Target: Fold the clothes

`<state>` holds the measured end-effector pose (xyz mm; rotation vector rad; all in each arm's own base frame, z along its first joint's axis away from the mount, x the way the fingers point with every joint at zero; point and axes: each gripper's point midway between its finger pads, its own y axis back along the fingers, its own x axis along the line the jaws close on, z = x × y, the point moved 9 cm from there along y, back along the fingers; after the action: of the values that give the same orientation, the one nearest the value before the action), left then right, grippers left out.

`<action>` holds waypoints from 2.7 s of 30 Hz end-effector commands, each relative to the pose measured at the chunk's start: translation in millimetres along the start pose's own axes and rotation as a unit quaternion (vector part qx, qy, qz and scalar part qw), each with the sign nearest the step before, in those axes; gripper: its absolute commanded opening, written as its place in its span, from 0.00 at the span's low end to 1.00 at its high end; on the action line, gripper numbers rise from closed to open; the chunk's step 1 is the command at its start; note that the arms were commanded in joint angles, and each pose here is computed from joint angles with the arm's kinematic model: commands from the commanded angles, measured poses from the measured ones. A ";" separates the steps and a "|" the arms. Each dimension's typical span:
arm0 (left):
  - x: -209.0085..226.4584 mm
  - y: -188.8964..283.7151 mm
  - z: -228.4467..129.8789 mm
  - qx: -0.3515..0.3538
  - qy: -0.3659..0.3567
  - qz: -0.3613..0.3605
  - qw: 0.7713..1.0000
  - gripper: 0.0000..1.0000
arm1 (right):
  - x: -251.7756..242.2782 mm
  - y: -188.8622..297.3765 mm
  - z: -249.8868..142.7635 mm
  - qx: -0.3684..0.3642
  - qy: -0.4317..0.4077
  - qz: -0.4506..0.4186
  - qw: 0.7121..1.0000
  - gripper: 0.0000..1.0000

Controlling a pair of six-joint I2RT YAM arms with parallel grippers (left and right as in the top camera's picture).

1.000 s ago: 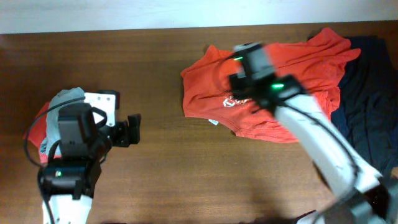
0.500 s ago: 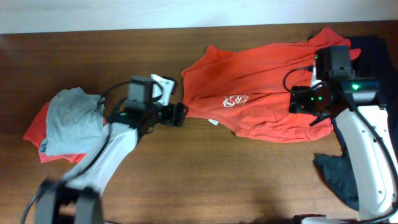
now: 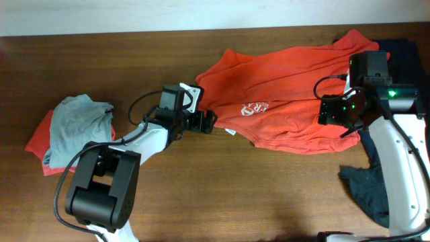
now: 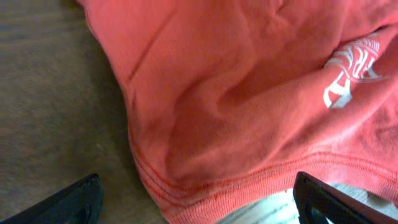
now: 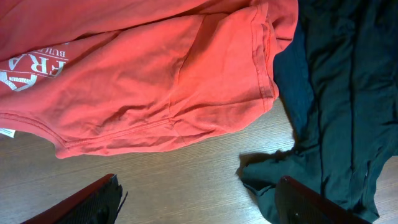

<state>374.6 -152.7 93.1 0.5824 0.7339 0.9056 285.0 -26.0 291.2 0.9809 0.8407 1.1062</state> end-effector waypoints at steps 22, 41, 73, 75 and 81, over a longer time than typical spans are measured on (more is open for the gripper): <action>104.9 72.4 73.9 -0.047 0.104 0.141 0.983 0.00 | -2.1 5.6 0.2 -0.004 -0.006 0.002 1.000 0.84; 60.4 84.0 36.6 0.129 0.252 -0.056 0.958 0.99 | -2.0 5.0 0.4 -0.004 -0.006 0.002 1.000 0.85; -72.4 -37.3 -29.6 0.147 0.398 0.123 0.897 0.79 | -2.1 3.5 -1.4 0.005 -0.005 0.001 1.000 0.85; -71.6 -37.9 -30.5 0.148 0.398 0.127 0.897 0.75 | -2.1 3.5 -1.3 0.005 -0.005 0.001 1.000 0.85; -66.2 -37.8 -28.6 0.127 0.392 0.151 0.899 0.34 | -2.1 3.5 -1.3 0.005 -0.005 0.001 1.000 0.85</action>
<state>347.3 -231.6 90.1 0.5094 1.5452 1.2915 282.0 -25.5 289.9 0.9982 0.8568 1.1007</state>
